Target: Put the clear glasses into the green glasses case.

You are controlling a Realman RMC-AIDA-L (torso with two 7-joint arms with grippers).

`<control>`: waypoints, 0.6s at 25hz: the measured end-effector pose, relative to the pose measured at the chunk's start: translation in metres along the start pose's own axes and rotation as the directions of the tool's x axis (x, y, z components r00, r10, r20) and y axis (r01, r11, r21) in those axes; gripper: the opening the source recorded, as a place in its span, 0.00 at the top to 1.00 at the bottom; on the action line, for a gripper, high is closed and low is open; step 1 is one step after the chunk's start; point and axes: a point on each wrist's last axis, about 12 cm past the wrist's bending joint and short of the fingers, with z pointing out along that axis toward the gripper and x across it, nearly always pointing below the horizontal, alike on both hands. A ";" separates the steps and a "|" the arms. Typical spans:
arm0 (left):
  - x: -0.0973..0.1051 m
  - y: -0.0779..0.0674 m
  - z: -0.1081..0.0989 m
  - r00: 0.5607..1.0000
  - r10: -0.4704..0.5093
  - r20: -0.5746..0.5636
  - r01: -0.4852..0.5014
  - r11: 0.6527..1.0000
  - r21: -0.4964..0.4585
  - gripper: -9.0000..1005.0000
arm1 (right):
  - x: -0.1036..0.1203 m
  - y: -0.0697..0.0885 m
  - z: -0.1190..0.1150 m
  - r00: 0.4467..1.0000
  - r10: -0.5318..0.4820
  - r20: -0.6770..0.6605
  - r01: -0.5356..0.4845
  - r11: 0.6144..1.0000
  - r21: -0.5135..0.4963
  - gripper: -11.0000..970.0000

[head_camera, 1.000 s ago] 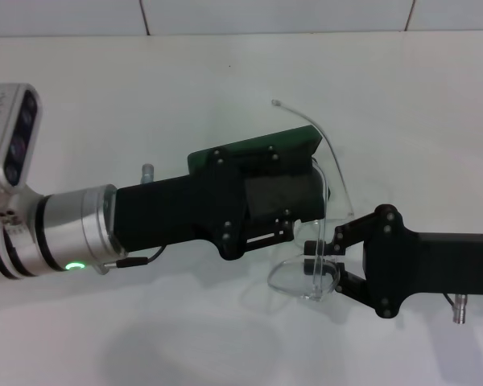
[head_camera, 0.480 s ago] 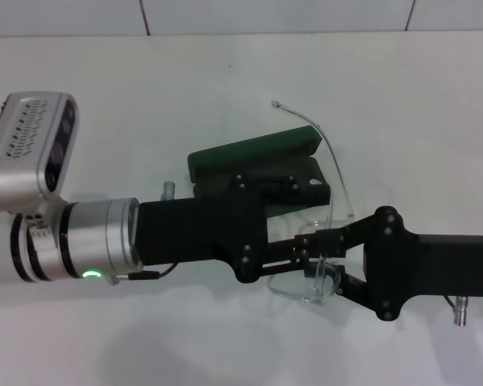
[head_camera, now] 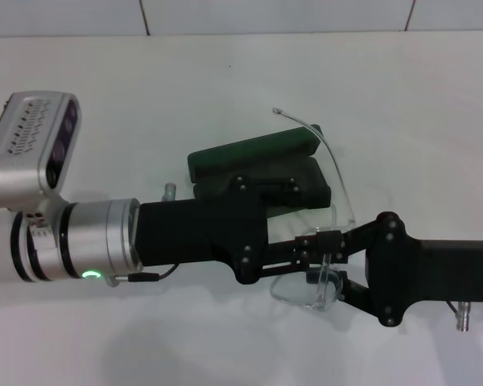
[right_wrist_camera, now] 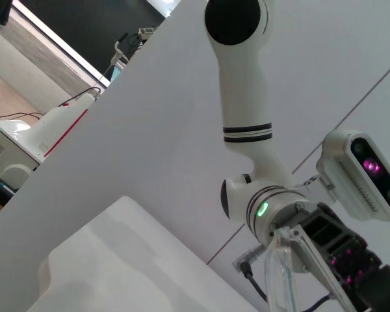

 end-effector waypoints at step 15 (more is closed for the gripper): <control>0.008 -0.004 0.006 0.999 -0.037 -0.036 0.038 0.999 0.016 0.47 | 0.000 0.003 -0.001 1.000 0.007 -0.004 -0.007 1.000 0.002 0.83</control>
